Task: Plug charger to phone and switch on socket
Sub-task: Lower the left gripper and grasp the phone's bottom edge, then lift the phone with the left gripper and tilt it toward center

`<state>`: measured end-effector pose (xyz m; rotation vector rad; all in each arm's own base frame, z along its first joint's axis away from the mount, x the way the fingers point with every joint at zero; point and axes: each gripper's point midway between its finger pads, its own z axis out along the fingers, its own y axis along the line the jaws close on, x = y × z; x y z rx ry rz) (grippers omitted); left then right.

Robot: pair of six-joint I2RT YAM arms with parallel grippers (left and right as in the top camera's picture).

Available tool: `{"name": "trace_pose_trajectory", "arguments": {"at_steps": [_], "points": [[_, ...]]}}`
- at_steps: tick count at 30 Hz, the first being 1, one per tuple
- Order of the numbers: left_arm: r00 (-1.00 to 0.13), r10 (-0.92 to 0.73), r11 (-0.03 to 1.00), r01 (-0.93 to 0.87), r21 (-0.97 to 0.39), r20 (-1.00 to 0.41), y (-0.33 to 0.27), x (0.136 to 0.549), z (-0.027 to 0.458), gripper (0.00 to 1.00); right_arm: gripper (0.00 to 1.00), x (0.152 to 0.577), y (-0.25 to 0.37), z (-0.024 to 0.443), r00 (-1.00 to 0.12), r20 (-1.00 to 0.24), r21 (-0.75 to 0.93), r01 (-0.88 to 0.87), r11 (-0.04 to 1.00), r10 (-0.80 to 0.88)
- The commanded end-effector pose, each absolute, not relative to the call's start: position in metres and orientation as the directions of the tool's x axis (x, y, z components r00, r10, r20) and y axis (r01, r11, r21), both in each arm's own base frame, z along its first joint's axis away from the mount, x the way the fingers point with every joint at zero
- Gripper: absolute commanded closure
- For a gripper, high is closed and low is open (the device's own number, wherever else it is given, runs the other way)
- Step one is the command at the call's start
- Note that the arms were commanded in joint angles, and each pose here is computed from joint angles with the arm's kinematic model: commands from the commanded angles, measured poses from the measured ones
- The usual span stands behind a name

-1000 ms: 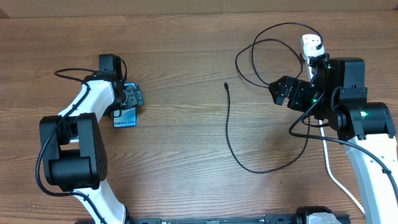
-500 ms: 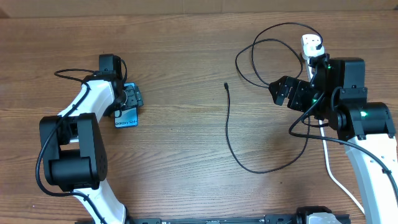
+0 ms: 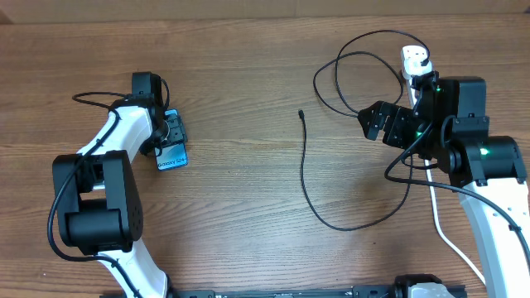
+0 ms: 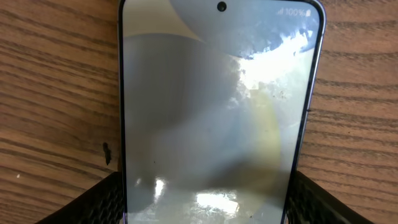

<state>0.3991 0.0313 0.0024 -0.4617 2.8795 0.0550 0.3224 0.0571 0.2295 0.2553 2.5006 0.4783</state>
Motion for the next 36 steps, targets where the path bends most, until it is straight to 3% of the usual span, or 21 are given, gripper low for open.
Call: {"name": "trace_pose_trajectory", "arguments": {"at_steps": [1, 28, 36], "points": [[-0.93, -0.302, 0.95, -0.312, 0.014, -0.211, 0.03, 0.399, -0.004, 0.36, 0.0, 0.325, 0.058, 0.239, -0.806, -0.521, 0.398, 0.063, 0.915, 0.282], [-0.92, -0.302, 0.95, -0.312, 0.003, -0.249, 0.031, 0.427, 0.047, 0.42, 0.0, 0.325, 0.058, 0.239, -0.805, -0.522, 0.398, 0.063, 0.915, 0.282], [-0.92, -0.302, 0.95, -0.312, 0.002, -0.252, 0.032, 0.429, 0.053, 0.58, 0.0, 0.325, 0.058, 0.239, -0.805, -0.522, 0.398, 0.063, 0.915, 0.282]]}}
